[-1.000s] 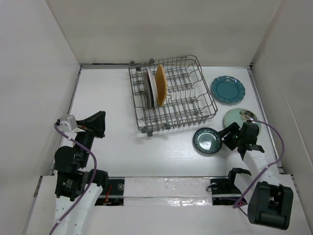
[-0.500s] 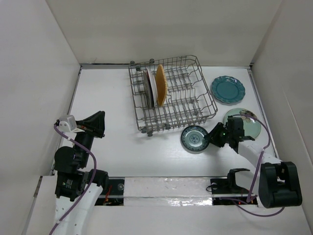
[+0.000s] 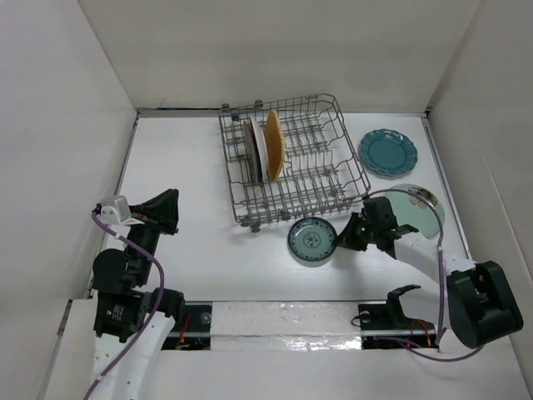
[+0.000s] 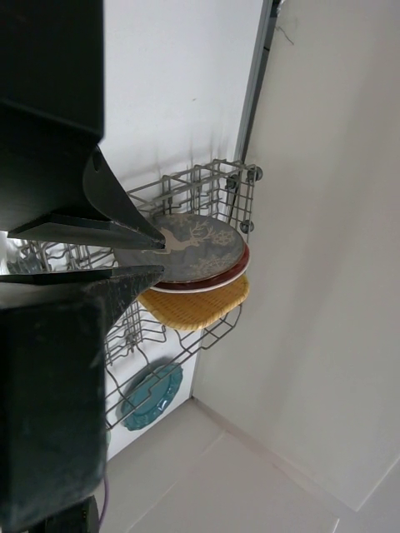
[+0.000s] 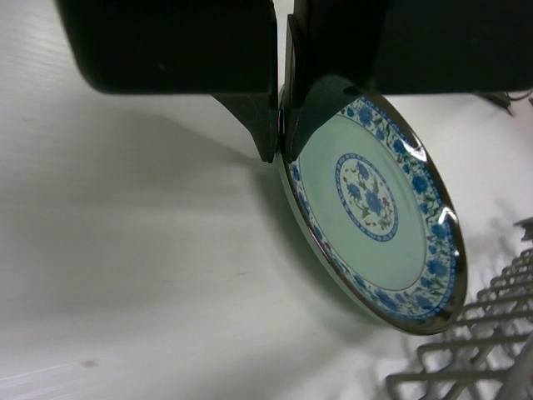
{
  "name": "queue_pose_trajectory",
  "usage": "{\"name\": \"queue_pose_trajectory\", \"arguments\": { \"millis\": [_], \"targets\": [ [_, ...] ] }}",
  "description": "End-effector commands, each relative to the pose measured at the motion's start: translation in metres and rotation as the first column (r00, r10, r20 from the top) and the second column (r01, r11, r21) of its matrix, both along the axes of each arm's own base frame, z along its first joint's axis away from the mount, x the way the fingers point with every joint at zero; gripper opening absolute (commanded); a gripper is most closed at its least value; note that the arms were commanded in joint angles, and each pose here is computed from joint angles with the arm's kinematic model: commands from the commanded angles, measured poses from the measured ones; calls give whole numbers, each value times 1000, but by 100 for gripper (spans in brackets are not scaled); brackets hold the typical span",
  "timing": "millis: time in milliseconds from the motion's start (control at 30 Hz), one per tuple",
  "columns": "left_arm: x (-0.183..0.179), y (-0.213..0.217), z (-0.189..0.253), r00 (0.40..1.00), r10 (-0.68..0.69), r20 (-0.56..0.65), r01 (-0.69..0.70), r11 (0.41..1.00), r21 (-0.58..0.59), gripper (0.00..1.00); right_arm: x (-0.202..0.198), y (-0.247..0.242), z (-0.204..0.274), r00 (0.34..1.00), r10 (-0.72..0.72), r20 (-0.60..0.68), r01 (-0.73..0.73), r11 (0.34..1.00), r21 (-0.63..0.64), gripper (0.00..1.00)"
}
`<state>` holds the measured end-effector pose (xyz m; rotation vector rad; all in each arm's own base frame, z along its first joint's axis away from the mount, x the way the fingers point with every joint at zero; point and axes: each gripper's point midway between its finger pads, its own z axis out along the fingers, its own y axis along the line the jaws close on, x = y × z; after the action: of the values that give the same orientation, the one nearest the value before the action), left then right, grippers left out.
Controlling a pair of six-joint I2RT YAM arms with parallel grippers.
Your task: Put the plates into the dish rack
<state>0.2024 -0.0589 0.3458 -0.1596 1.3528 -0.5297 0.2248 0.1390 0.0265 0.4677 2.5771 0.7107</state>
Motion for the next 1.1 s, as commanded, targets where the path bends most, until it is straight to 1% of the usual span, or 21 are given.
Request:
{"name": "queue_pose_trajectory", "arguments": {
  "millis": [0,33,100,133,167,200,233,300,333,367,433,467,533,567,633,667,767,900,933,1000,1067],
  "targets": [
    [-2,0,15,999,1,39,-1,1000,-9,12,-13,9,6,998,67,-15,-67,995,-68,0],
    [-1,0,15,999,1,37,-1,1000,-10,12,-14,19,20,994,105,25,-104,993,-49,0],
    [-1,-1,15,999,-3,38,4,1000,-9,12,-29,43,38,975,215,58,-214,976,-31,0],
    [0,-1,14,999,-3,36,4,1000,-8,11,-28,57,60,959,258,116,-259,966,-7,0],
    [-1,-1,15,999,-3,36,3,1000,-7,11,-41,75,72,932,333,141,-336,942,3,0],
    [0,0,14,999,-2,34,2,1000,-8,12,-47,84,81,918,366,156,-371,928,7,0],
    [0,0,14,999,-2,35,2,1000,-7,12,-44,96,104,898,386,210,-399,917,20,0],
    [0,0,14,999,-2,34,2,1000,-8,12,-50,116,132,847,444,291,-466,885,6,0],
    [0,-1,13,1000,-2,32,2,1000,-8,12,-44,125,161,825,435,361,-469,883,6,0],
    [1,-1,13,1000,-2,29,2,1000,-5,12,-31,121,175,816,404,414,-425,904,-44,0],
    [1,-1,13,1000,-3,30,4,1000,-7,12,-10,113,201,799,342,494,-340,935,-98,0],
    [0,-1,13,999,-3,32,3,1000,-6,12,10,100,221,783,279,556,-236,960,-149,0],
    [1,0,13,1000,0,30,1,1000,-8,12,34,76,237,772,192,606,-92,977,-191,0],
    [1,0,13,1000,0,27,0,1000,-5,12,47,57,244,760,139,634,12,974,-228,0],
    [1,-2,13,1000,-6,29,6,1000,-4,12,65,43,261,730,79,679,110,967,-230,0],
    [2,-2,12,1000,-9,27,9,1000,-1,12,82,26,266,725,51,687,179,949,-259,0],
    [2,-1,12,1000,-4,23,4,1000,-2,12,100,1,271,729,36,683,267,904,-333,0],
    [0,-1,13,1000,-5,30,5,1000,-5,12,120,-22,274,733,54,679,334,841,-427,0],
    [1,-2,13,1000,-8,31,8,1000,-4,12,124,-20,275,731,65,679,328,839,-434,0],
    [1,-3,12,1000,-14,28,14,1000,-2,12,142,-22,271,738,67,671,359,803,-475,0],
    [2,-3,12,1000,-15,27,15,1000,-1,12,155,-13,277,729,77,680,367,794,-484,0]
  ]
}}
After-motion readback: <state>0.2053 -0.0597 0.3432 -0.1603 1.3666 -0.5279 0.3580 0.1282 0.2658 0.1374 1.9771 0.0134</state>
